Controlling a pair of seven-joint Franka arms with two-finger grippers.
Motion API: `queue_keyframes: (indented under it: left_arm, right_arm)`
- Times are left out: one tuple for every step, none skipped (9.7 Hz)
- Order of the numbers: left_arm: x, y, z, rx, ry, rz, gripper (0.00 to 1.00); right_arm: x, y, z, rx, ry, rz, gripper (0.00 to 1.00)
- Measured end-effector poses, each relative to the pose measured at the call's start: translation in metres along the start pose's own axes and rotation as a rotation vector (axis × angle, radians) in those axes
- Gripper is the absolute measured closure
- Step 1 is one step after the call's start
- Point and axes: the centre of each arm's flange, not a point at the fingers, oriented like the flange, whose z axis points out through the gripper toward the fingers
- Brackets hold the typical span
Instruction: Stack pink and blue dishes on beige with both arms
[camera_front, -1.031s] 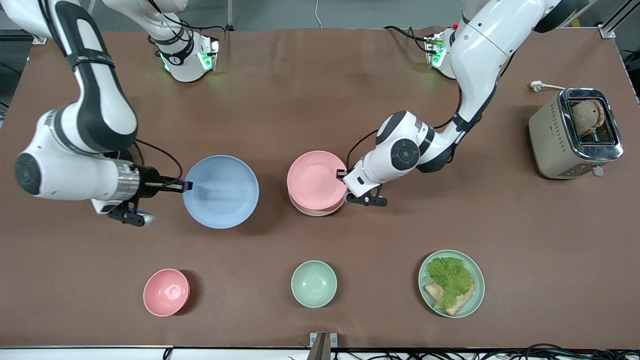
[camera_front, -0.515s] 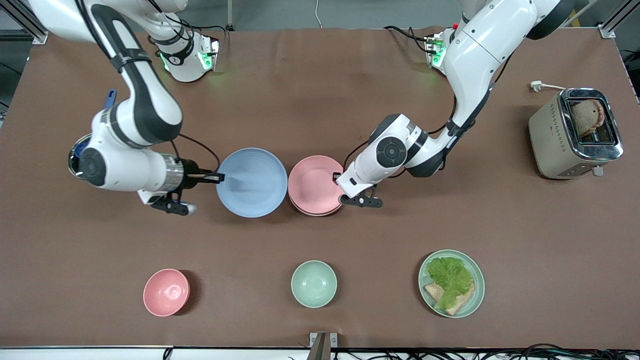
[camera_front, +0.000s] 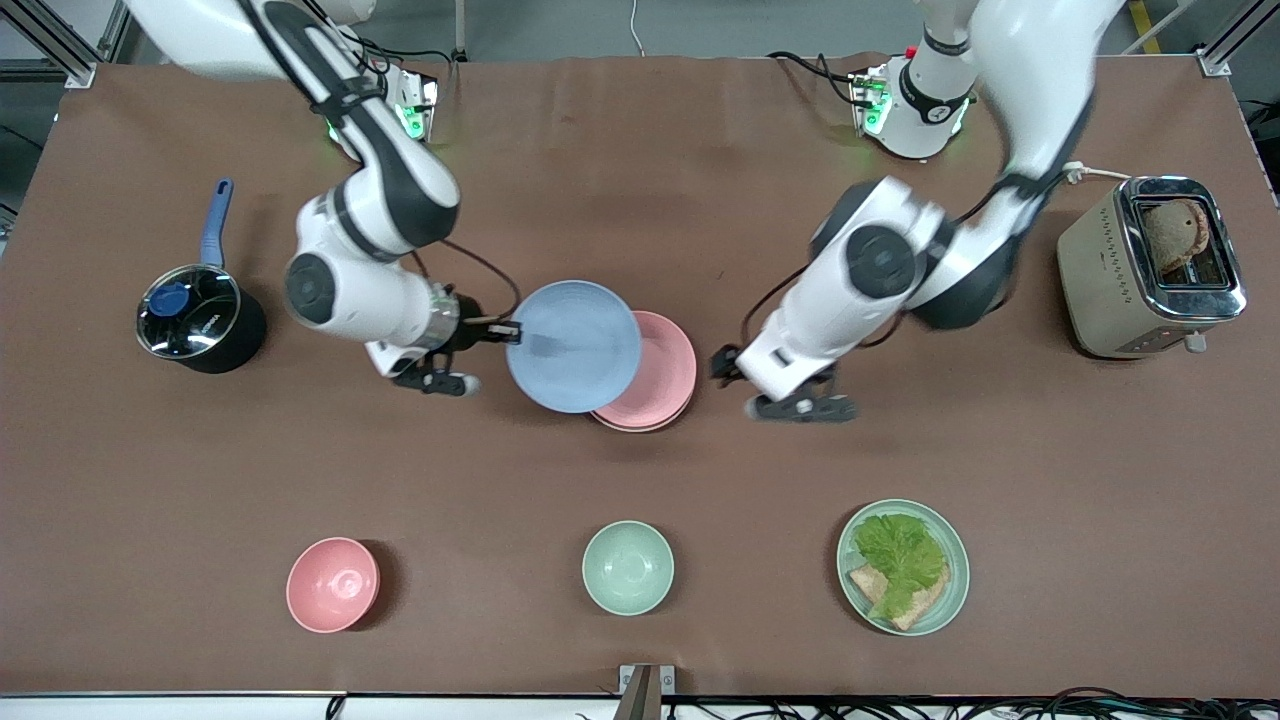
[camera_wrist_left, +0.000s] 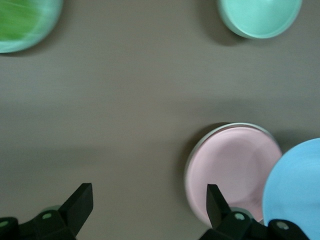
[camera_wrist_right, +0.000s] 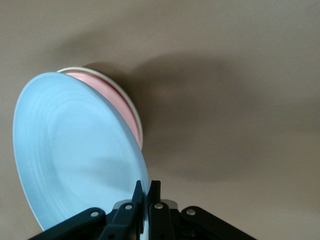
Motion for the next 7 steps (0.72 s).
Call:
queue_keyframes:
  left_arm:
    - [0.008,-0.036,-0.044,0.038,0.045,-0.006,0.0]
    - [0.015,-0.075,-0.077,0.077,0.075,0.006,0.0]
    - [0.017,-0.109,-0.104,0.111,0.084,0.025,0.0]
    - [0.016,-0.138,-0.13,0.117,0.093,0.039,0.0]
    - [0.012,-0.169,-0.157,0.108,0.099,0.052,0.0]
    - [0.005,-0.197,-0.183,0.108,0.099,0.077,0.0]
    - [-0.008,-0.224,-0.21,0.112,0.095,0.098,0.0]
  right_arm:
    - [-0.013,-0.009,0.014,0.006,0.013,-0.009,0.94]
    - [-0.02,-0.011,0.029,0.015,0.031,-0.015,0.94]
    - [-0.022,-0.01,0.047,0.028,0.049,-0.015,0.94]
    - [-0.023,-0.009,0.065,0.042,0.056,-0.013,0.94]
    - [-0.023,-0.009,0.079,0.052,0.053,-0.01,0.94]
    - [-0.023,-0.008,0.089,0.058,0.052,-0.007,0.94]
    - [-0.022,-0.008,0.096,0.066,0.057,-0.004,0.94]
